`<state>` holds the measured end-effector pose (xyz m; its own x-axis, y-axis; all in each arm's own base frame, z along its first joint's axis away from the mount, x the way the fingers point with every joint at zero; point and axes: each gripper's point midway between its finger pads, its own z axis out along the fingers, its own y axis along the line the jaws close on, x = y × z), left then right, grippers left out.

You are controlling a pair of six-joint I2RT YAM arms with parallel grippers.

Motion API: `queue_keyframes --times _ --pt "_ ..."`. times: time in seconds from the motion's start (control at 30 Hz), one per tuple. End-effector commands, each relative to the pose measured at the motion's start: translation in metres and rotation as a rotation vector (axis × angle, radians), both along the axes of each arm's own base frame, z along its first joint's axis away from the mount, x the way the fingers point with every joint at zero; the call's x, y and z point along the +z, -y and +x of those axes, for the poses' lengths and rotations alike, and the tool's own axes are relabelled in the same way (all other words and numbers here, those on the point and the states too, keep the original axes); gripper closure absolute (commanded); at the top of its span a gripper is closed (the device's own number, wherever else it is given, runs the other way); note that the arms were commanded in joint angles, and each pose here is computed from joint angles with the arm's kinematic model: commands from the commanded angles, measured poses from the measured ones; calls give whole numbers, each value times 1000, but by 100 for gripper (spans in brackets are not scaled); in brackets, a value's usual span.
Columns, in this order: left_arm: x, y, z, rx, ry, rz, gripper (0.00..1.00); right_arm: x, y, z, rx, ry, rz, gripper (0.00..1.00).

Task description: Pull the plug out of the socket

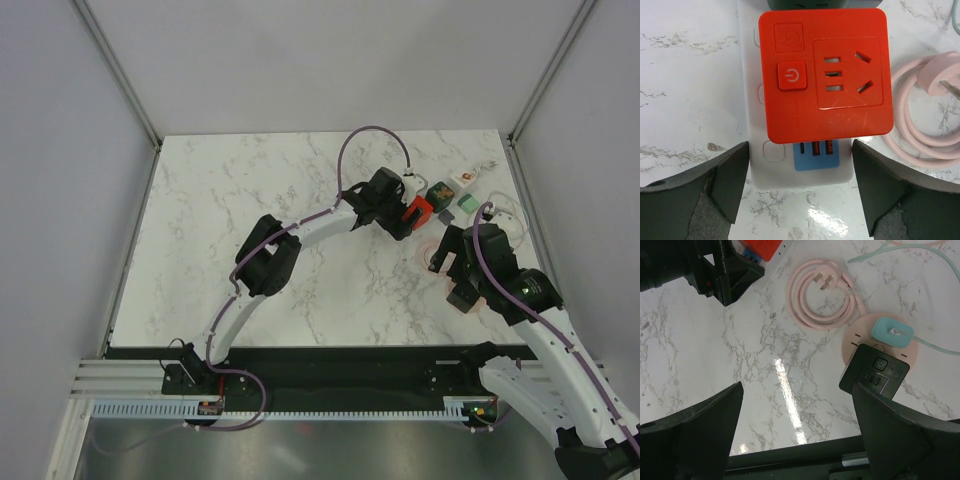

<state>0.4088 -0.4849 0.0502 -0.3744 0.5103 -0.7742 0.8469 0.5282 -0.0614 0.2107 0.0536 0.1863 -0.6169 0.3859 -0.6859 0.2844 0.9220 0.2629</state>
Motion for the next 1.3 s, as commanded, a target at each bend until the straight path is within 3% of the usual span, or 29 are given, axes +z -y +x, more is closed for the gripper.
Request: queue_keyframes --times 0.0,0.17,0.33,0.43,0.47,0.63,0.67,0.77,0.9,1.03,1.07,1.17,1.27 --pt "-9 -5 -2 -23 11 62 11 9 3 1 -13 21 -6 2" --pt "-12 -5 -7 -38 -9 62 7 8 2 -1 -4 22 5 2" --pt "-20 -6 -12 -29 -62 73 10 1 -1 -3 17 -2 4 2" --pt "-23 -7 -12 -11 -73 79 27 0 -6 -2 43 -19 11 2" --pt "-23 -8 -11 -4 -73 78 45 0 -7 -1 51 -19 10 2" --pt "-23 -12 -13 -2 -73 90 77 -9 -20 0 115 -43 37 2" --pt "-25 -14 -14 1 -75 96 88 -15 -24 -1 136 -57 48 2" --pt "-25 -25 -25 11 -105 106 98 -26 -33 -5 214 -103 45 2" --pt "-37 -50 -51 32 -143 112 98 -37 -47 -9 299 -149 73 2" --pt "-25 -69 -76 24 -139 65 98 -41 -64 -9 366 -163 135 2" --pt "-1 -68 -80 10 -108 18 98 -42 -66 -8 379 -161 138 2" --pt "13 -83 -94 61 -113 -28 98 -45 -68 -8 403 -174 131 2" --pt "5 -102 -115 101 -177 -23 98 -43 -68 -8 407 -174 132 2"
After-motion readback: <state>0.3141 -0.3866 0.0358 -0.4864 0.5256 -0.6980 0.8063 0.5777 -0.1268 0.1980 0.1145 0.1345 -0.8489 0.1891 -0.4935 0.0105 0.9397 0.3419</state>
